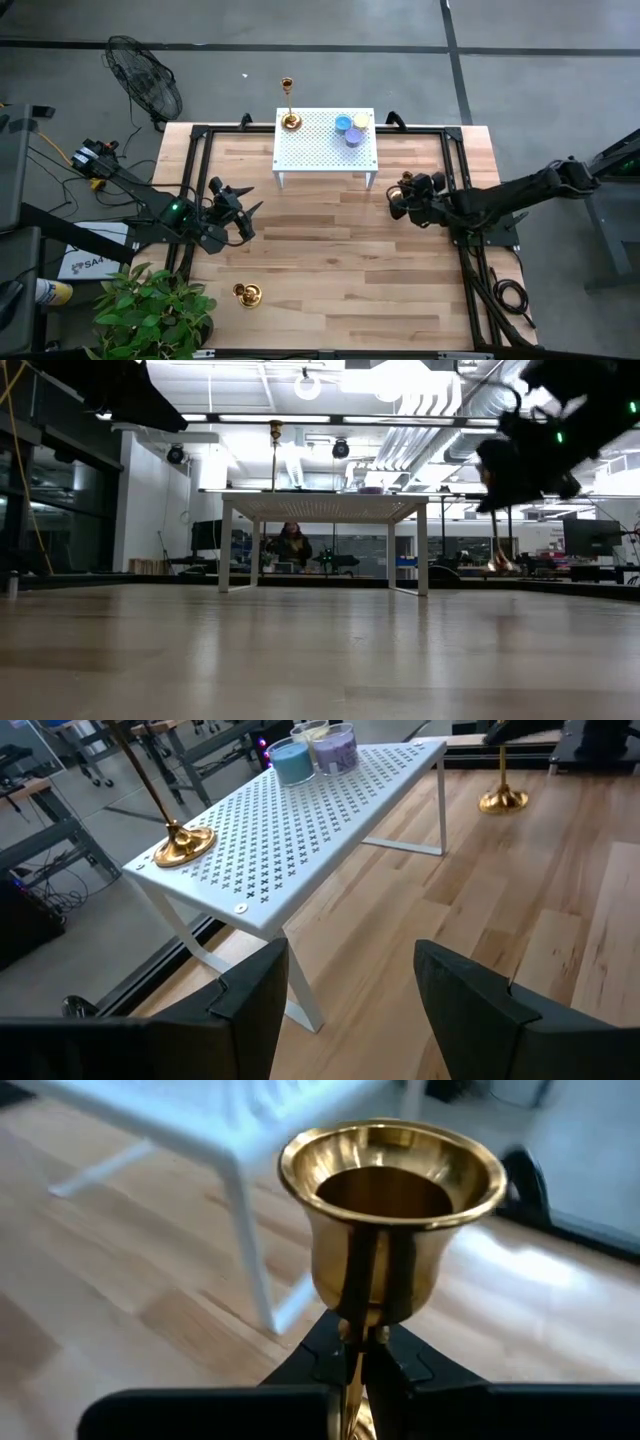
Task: Pick & Place candle stick holders
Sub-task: Put the top candle holder on the shelf
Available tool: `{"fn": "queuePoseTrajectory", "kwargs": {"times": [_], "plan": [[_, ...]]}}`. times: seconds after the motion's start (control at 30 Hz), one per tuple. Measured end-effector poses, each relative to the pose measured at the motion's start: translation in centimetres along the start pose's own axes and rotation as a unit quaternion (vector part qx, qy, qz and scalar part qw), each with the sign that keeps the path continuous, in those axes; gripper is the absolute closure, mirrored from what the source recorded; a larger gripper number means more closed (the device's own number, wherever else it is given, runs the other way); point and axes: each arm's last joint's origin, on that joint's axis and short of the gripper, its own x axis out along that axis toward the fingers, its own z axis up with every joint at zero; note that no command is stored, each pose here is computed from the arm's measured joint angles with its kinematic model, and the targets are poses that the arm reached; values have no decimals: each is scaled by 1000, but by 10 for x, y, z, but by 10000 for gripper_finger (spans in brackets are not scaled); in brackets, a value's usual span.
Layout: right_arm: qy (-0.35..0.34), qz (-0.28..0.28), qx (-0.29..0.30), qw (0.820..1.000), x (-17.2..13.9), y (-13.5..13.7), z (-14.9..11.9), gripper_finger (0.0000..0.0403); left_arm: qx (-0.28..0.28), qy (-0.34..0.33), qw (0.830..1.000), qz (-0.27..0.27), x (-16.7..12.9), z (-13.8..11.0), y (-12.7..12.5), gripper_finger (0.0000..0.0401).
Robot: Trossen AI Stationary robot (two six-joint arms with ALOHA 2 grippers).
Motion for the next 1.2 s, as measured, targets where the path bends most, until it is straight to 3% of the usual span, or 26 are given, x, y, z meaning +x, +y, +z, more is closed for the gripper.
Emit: {"fn": "queuePoseTrajectory", "kwargs": {"times": [0.33, 0.67, 0.83, 1.03, 1.2], "plan": [[-53, 81, -60, 994, -44, 12, 87, 394, -5, 0, 1000, 0, 0, 0, 0, 190], [-110, 148, -145, 972, -68, 23, 172, 394, -17, -5, 1000, 8, 0, 0, 0, 190], [-111, 166, -188, 962, -52, 36, 209, 394, -26, -6, 1000, 9, 0, 1, 0, 190], [-102, 189, -221, 951, -10, 56, 244, 394, -34, -8, 999, 12, 0, 1, 1, 190], [-102, 248, -220, 938, 32, 70, 269, 394, -38, -9, 999, 14, 0, 1, 1, 190]]}}
